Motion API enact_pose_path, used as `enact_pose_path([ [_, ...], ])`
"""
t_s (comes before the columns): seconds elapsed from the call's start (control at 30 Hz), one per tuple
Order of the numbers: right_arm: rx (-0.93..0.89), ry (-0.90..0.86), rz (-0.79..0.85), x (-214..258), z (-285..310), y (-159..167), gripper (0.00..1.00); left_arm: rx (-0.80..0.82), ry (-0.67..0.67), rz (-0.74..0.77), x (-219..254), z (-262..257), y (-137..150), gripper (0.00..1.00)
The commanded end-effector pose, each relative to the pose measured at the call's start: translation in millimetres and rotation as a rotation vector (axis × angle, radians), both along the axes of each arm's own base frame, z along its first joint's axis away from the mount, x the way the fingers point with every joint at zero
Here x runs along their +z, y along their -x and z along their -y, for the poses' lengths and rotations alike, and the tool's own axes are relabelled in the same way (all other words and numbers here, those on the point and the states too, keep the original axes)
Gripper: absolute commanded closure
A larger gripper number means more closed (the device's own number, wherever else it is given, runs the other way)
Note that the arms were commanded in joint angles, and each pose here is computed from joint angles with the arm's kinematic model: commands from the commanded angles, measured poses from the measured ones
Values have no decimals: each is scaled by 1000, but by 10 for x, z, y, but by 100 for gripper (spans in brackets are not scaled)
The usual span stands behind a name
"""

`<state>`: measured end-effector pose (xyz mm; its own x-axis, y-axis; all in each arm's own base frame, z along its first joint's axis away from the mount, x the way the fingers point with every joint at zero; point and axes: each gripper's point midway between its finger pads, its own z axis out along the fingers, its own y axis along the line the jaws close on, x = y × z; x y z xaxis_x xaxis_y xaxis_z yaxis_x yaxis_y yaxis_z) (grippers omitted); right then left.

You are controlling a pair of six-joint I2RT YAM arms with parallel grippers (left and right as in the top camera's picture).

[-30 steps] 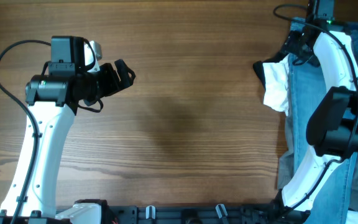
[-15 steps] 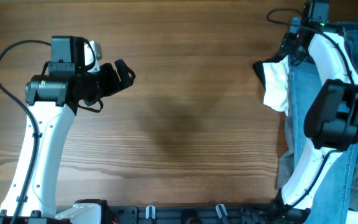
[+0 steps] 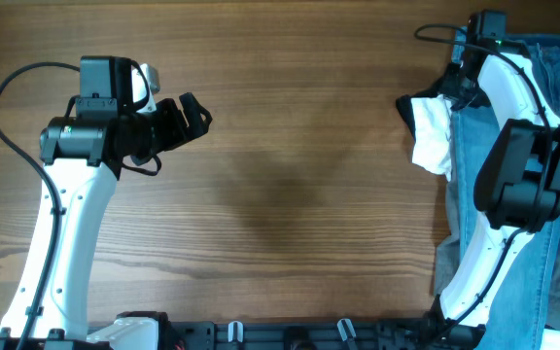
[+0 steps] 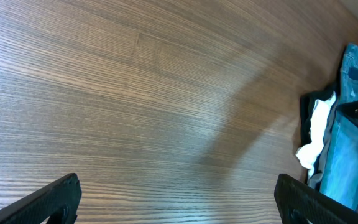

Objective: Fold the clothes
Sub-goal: 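Grasp the waistband of the blue jeans with the right gripper, then lift and drag the jeans leftward across the table with the right gripper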

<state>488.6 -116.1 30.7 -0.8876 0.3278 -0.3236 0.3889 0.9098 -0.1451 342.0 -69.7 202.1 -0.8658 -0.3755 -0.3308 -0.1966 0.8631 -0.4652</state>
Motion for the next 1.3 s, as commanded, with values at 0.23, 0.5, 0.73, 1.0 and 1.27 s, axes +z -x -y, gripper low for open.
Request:
enact_pose_path([
  [0.23, -28, 31, 51, 469, 104, -16, 96, -14, -11, 18, 49, 6, -32, 0],
  [0.5, 126, -19, 481, 2389, -206, -129, 96, 40, 31, 111, 478, -12, -6, 0],
  [0.73, 640, -308, 924, 4197, -1735, 487, 96, 219, 88, 360, 1582, -372, 261, 0],
  [1.0, 1136, -521, 778, 3985, -4105, 1500, 95, 375, -19, 700, 2554, -820, 922, 0],
  [1.27, 1238, -315, 532, 3045, -4989, 1977, 32, 436, -146, 808, 2744, -948, 1358, 0],
])
